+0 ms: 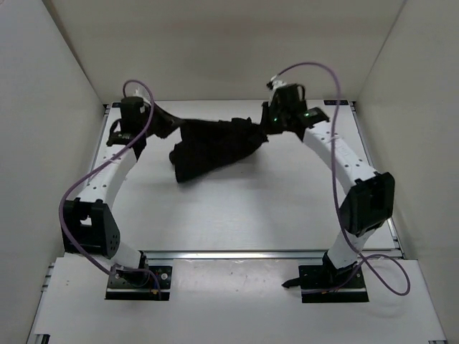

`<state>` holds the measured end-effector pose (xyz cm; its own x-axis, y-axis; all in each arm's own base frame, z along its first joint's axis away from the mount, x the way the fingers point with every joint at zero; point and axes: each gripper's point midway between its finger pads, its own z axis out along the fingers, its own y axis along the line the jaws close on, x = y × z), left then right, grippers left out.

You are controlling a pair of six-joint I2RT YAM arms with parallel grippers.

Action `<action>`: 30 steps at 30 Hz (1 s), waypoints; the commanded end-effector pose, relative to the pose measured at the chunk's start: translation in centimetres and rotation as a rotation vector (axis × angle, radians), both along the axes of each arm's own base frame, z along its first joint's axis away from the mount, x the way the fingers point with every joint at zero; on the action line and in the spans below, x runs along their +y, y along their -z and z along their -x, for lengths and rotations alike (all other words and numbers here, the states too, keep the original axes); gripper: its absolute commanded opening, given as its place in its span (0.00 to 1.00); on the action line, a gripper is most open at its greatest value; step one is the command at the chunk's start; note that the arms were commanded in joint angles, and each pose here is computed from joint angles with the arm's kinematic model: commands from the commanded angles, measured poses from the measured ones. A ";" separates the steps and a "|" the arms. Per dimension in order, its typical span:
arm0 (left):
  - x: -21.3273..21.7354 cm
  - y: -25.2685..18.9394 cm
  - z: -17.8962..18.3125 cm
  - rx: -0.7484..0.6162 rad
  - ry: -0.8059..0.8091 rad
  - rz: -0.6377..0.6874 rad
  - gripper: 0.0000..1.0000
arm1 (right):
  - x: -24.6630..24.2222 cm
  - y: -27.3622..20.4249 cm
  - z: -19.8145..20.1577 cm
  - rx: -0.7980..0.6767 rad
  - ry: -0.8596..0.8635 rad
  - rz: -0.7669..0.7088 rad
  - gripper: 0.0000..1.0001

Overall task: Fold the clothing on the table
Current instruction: Flatten the skirt out

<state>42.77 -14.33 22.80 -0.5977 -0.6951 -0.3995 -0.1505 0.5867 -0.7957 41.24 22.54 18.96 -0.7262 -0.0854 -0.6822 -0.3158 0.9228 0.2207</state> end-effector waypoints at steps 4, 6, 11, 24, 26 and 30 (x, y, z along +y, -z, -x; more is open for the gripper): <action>2.0 -9.2 2.2 -0.207 0.058 -0.029 0.00 | -4.8 -9.9 1.7 -0.134 -0.058 -0.078 0.00; 1.6 -7.3 4.7 -0.182 0.110 -0.048 0.00 | -6.6 -7.9 3.1 -0.074 -0.036 -0.090 0.00; 0.2 6.1 16.1 0.060 0.244 -0.109 0.48 | -9.6 0.8 10.4 0.130 -0.015 0.004 0.12; -0.4 16.5 24.0 0.248 0.218 -0.156 0.58 | -14.9 10.8 17.9 0.305 0.272 -0.003 0.60; -1.1 16.6 23.3 0.233 0.214 -0.161 0.56 | -15.2 11.8 17.7 0.314 0.299 -0.010 0.59; -1.8 17.5 21.8 0.269 0.193 -0.188 0.57 | -15.0 13.2 17.7 0.347 0.309 -0.020 0.58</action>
<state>17.70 -15.63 3.92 -0.8598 -0.4458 -0.2489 -0.2157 0.7589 -0.6144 22.13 7.45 6.05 -0.9211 0.1494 -0.3595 0.0498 0.9610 0.2719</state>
